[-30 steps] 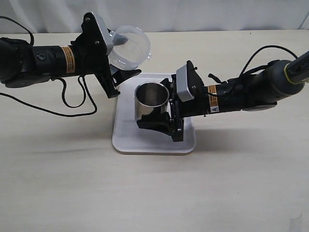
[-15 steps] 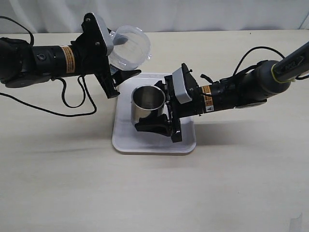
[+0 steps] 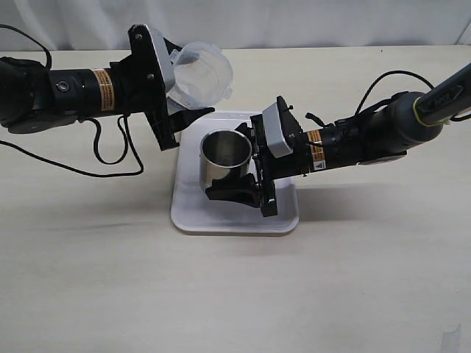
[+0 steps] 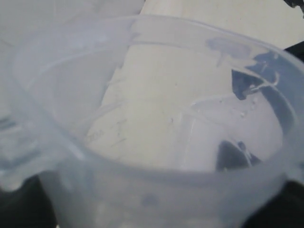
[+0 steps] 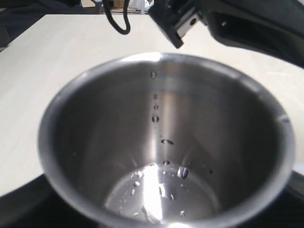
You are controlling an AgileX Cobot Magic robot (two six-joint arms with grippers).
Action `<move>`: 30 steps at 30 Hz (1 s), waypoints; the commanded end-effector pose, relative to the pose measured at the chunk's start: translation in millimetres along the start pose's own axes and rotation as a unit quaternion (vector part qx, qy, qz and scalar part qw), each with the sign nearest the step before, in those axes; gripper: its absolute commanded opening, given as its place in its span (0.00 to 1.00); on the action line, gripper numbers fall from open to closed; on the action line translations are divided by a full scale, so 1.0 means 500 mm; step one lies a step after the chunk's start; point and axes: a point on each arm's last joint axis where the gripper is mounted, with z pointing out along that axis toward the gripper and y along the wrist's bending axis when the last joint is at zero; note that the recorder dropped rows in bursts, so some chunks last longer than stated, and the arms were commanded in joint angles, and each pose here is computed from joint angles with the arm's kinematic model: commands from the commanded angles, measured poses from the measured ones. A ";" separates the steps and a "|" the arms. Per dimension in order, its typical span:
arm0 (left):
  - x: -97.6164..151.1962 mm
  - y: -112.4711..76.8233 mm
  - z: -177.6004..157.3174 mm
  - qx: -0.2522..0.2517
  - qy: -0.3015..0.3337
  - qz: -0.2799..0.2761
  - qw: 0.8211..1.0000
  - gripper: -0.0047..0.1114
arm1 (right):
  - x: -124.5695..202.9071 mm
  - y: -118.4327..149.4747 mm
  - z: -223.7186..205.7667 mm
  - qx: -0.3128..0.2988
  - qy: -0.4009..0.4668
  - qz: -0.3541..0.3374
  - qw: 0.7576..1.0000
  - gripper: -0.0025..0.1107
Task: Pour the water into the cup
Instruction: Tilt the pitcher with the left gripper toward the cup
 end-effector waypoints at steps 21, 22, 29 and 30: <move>-0.028 0.016 -0.003 -0.027 -0.048 0.101 0.993 0.04 | -0.007 -0.001 0.000 -0.004 -0.012 -0.001 1.000 0.06; -0.028 0.017 -0.003 -0.029 -0.047 0.100 0.993 0.04 | -0.007 0.000 0.000 -0.006 -0.011 -0.002 1.000 0.06; -0.028 0.017 -0.003 -0.030 -0.046 0.102 0.993 0.04 | -0.012 -0.006 0.000 -0.012 -0.009 -0.015 1.000 0.06; -0.028 0.017 -0.003 -0.030 -0.046 0.104 0.993 0.04 | -0.012 -0.007 0.001 -0.014 -0.008 -0.017 1.000 0.06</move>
